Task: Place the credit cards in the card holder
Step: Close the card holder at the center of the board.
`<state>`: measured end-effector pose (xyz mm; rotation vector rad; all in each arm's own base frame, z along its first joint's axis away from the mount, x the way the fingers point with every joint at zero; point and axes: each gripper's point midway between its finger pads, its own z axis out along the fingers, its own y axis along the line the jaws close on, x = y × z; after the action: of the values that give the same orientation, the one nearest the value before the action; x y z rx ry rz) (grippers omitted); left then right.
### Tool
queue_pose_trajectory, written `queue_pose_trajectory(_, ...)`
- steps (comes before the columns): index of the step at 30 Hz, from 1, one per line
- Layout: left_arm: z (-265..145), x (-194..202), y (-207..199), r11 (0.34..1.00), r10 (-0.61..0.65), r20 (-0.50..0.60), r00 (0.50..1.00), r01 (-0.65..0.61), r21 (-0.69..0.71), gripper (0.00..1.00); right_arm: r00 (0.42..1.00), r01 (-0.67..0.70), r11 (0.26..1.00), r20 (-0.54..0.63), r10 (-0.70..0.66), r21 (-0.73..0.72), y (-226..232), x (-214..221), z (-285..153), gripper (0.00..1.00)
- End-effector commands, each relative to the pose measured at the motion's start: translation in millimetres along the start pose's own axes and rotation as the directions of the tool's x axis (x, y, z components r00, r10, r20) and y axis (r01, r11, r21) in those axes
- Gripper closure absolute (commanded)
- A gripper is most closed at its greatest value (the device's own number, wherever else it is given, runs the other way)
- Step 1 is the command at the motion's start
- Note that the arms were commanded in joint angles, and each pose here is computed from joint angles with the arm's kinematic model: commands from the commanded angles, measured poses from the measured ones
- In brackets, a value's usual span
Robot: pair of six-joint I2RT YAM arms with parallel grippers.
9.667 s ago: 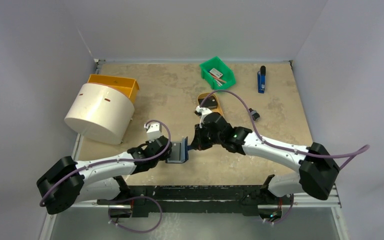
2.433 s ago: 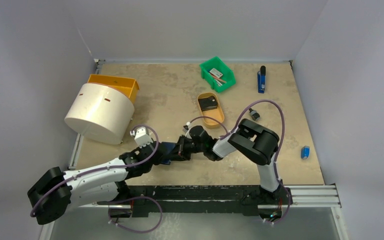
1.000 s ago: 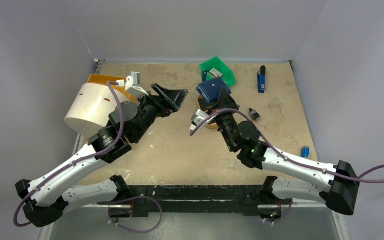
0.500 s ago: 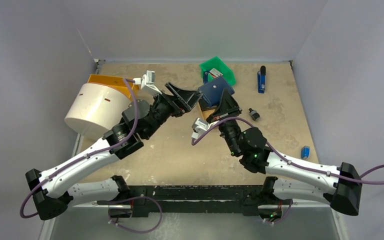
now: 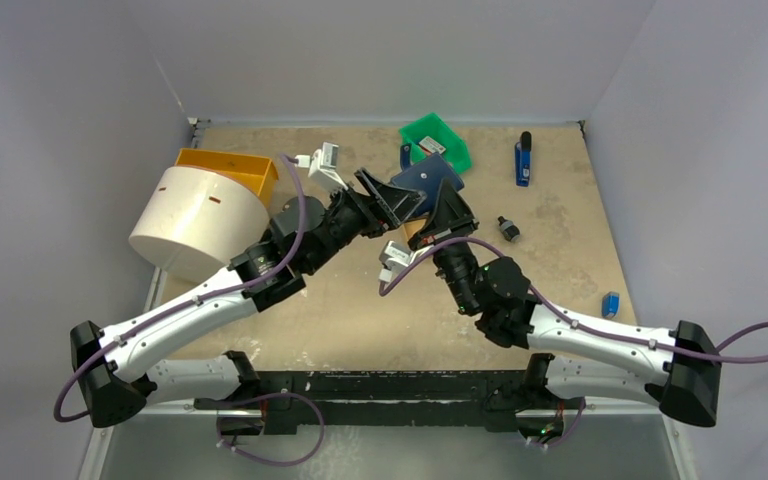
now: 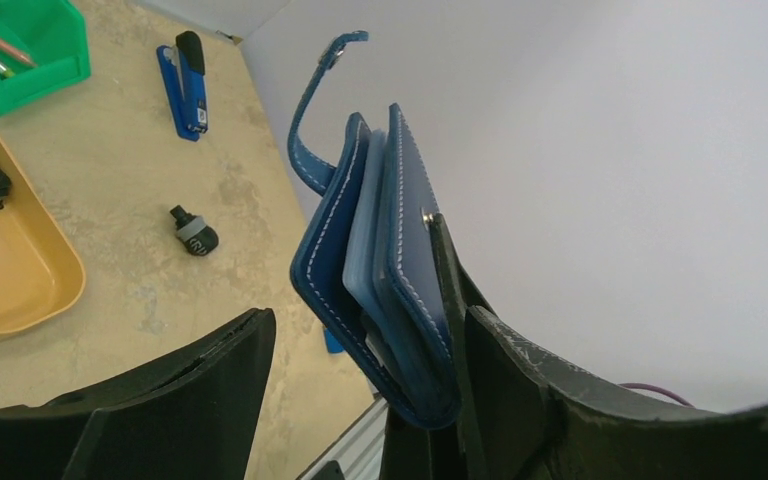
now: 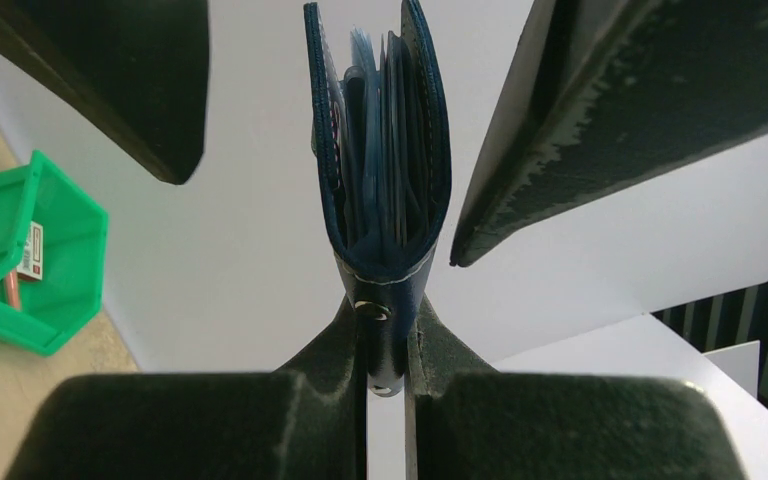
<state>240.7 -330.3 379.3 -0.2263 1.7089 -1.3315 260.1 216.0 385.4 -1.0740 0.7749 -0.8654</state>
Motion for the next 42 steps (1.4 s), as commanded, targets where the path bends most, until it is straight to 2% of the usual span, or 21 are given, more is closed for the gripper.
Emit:
queue_pose_trajectory(1,-7,-19,-37,0.993,-0.038,0.038,0.999,0.033,0.114,0.33,0.998,-0.059,0.993,-0.009,0.060,0.098,-27,2,-1,1.00)
queue_pose_trajectory(8,-8,-23,-34,0.993,-0.070,0.064,0.995,0.064,0.104,0.42,0.998,-0.058,0.993,-0.004,0.059,0.101,-26,-2,0,1.00)
queue_pose_trajectory(16,-12,-32,-26,0.995,-0.077,0.117,0.990,0.068,0.076,0.43,0.999,-0.054,0.994,-0.002,0.055,0.092,-24,-4,0,1.00)
queue_pose_trajectory(21,-8,-31,-24,0.997,-0.048,0.115,0.992,0.041,0.062,0.67,0.999,-0.050,0.995,0.004,0.050,0.085,-21,-7,0,1.00)
queue_pose_trajectory(23,-6,-26,-20,0.998,-0.038,0.098,0.994,0.034,0.044,0.71,0.999,-0.051,0.995,0.004,0.051,0.085,-21,-7,0,1.00)
queue_pose_trajectory(26,-7,-24,-19,0.998,-0.043,0.093,0.995,0.039,0.052,0.71,0.999,-0.054,0.995,0.005,0.054,0.084,-21,-8,-1,1.00)
queue_pose_trajectory(32,-9,-24,-24,0.996,-0.052,0.088,0.995,0.045,0.078,0.58,0.998,-0.056,0.995,0.006,0.056,0.085,-21,-9,-1,1.00)
queue_pose_trajectory(35,-9,-23,-25,0.995,-0.056,0.081,0.995,0.049,0.086,0.57,0.998,-0.056,0.995,0.007,0.056,0.087,-21,-10,-1,1.00)
queue_pose_trajectory(38,-8,-20,-24,0.995,-0.055,0.071,0.996,0.049,0.087,0.69,0.998,-0.059,0.994,0.008,0.059,0.092,-22,-11,0,1.00)
queue_pose_trajectory(41,-8,-19,-24,0.995,-0.046,0.067,0.997,0.040,0.089,1.00,0.998,-0.061,0.994,0.006,0.060,0.093,-23,-12,0,1.00)
queue_pose_trajectory(42,-9,-20,-22,0.996,-0.044,0.073,0.996,0.038,0.079,1.00,0.998,-0.064,0.993,0.001,0.064,0.095,-24,-11,-1,1.00)
